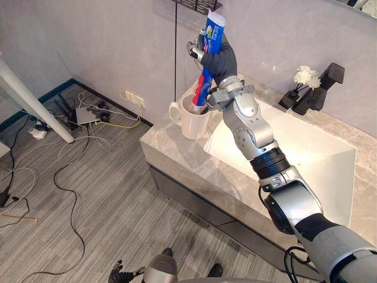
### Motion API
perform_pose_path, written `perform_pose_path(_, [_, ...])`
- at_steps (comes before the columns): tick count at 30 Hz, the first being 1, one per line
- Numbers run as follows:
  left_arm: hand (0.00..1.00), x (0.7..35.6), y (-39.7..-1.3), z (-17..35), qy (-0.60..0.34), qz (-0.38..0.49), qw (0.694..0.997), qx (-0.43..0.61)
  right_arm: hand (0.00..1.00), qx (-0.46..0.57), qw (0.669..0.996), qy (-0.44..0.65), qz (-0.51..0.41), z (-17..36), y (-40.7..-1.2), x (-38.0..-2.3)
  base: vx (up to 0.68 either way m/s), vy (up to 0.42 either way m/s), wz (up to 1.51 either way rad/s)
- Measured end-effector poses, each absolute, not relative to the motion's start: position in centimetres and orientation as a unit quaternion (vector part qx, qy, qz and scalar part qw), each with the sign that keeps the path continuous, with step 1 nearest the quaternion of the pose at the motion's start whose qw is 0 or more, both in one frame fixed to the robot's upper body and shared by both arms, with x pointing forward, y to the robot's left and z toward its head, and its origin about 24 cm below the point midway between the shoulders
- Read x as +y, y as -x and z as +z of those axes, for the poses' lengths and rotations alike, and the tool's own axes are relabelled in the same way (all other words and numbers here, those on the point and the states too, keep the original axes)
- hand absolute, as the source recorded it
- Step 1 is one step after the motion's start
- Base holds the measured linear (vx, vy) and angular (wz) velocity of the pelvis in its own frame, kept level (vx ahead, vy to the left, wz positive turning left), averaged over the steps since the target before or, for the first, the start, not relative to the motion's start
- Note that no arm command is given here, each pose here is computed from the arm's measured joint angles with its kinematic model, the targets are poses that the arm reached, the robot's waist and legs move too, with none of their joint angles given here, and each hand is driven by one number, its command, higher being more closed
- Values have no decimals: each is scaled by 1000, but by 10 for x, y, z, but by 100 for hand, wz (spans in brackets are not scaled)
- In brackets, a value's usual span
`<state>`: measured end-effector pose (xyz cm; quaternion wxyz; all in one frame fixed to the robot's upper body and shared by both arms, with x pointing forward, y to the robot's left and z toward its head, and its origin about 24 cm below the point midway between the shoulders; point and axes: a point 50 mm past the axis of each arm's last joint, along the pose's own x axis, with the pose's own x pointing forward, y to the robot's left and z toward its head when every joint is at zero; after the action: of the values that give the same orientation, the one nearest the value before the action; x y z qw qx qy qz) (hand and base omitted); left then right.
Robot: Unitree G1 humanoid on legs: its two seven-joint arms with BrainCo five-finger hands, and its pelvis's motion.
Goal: Organize washtable
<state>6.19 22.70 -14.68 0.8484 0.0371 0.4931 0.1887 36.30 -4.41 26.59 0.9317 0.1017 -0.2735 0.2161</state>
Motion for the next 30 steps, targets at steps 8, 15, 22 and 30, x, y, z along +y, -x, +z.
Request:
perform_pose_path(8, [0, 226, -62, -147, -37, 188, 849, 493, 100, -261, 933, -110, 221, 261, -364, -37, 0, 0, 0])
perform_pose_path(15, [0, 226, -62, -147, -34, 189, 849, 492, 100, -240, 940, -112, 217, 249, -366, -36, 0, 0, 0])
perform_pose_path(22, [0, 226, -62, -147, -34, 189, 849, 492, 0, -226, 945, -108, 211, 237, -367, -39, 0, 0, 0])
perform_pose_path(30, [0, 226, -62, -147, -34, 189, 849, 492, 0, -222, 946, -106, 209, 233, -367, -40, 0, 0, 0])
